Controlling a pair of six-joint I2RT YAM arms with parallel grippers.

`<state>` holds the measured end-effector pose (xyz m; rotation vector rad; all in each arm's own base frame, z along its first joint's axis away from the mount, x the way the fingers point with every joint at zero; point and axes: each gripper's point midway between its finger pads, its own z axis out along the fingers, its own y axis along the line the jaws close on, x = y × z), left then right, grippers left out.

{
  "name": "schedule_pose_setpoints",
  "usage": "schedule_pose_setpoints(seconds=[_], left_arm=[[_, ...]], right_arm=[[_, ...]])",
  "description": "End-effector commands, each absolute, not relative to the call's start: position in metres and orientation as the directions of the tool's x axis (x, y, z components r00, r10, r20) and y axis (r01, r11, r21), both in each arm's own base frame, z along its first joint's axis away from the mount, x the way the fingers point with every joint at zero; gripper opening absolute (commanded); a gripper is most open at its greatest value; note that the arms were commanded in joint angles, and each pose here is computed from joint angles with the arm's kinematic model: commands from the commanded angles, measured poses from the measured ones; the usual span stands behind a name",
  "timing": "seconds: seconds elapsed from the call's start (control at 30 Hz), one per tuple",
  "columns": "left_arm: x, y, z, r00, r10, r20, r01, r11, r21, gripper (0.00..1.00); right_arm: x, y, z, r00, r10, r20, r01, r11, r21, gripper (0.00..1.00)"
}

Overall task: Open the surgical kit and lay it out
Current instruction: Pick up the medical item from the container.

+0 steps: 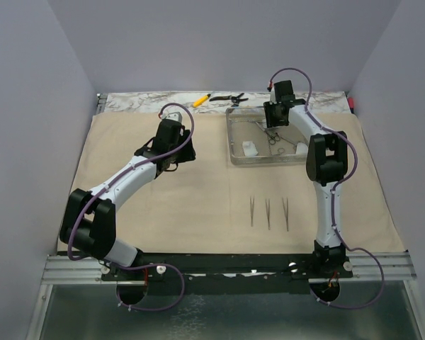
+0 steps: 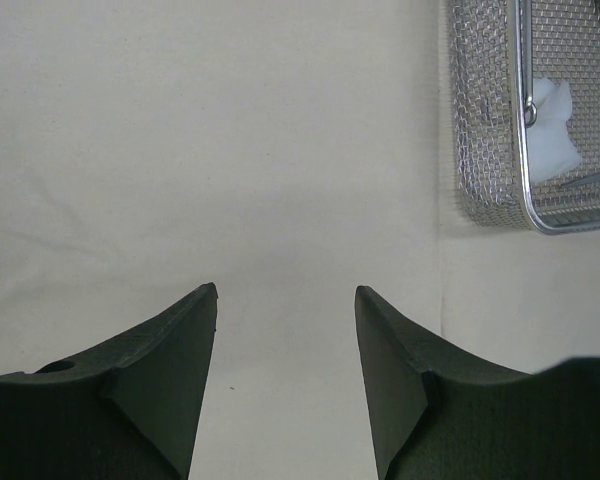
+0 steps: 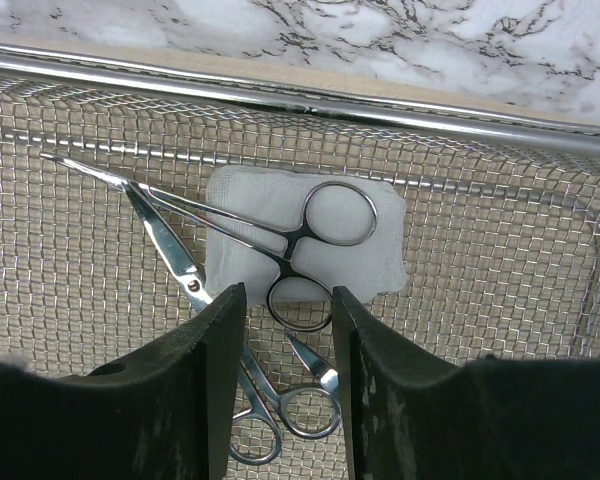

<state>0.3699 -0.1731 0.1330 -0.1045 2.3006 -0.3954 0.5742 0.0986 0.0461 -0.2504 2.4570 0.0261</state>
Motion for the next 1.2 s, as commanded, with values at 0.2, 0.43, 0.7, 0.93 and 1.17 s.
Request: schedule_pose_setpoints(seconds=[0.2,0.43,0.7,0.93,1.17], left_arm=[[0.378,-0.175,0.149,-0.658,-0.219,-0.721,0.053,0.941,-0.334,0.59],[0.376,-0.173,0.151,-0.651,-0.222,-0.725,0.052,0.941,-0.335,0.59],[0.374,-0.172,0.155,-0.645,-0.224,-0.731,0.053,0.941,-0.335,0.59],[0.373,-0.171,0.154,-0.645,-0.228,-0.729,0.050,0.940,-0.338,0.59],[0.372,-0.169,0.155,-0.642,-0.226,-0.733,0.050,0.942,-0.333,0.59]], right_arm=[[0.567,0.099,0.019,-0.806,-0.149,-0.573,-0.201,0.979,0.029,0.41],[0.568,0.095,0.020,-0.803,-0.153,-0.576,-0.192,0.981,0.007,0.29],[0.569,0.098,0.056,-0.764,-0.146,-0.628,-0.201,0.979,0.017,0.23],[0.563,0.093,0.066,-0.765,-0.092,-0.637,-0.140,0.990,0.025,0.35],[0.565,0.096,0.044,-0.788,-0.132,-0.602,-0.181,0.983,0.021,0.25]])
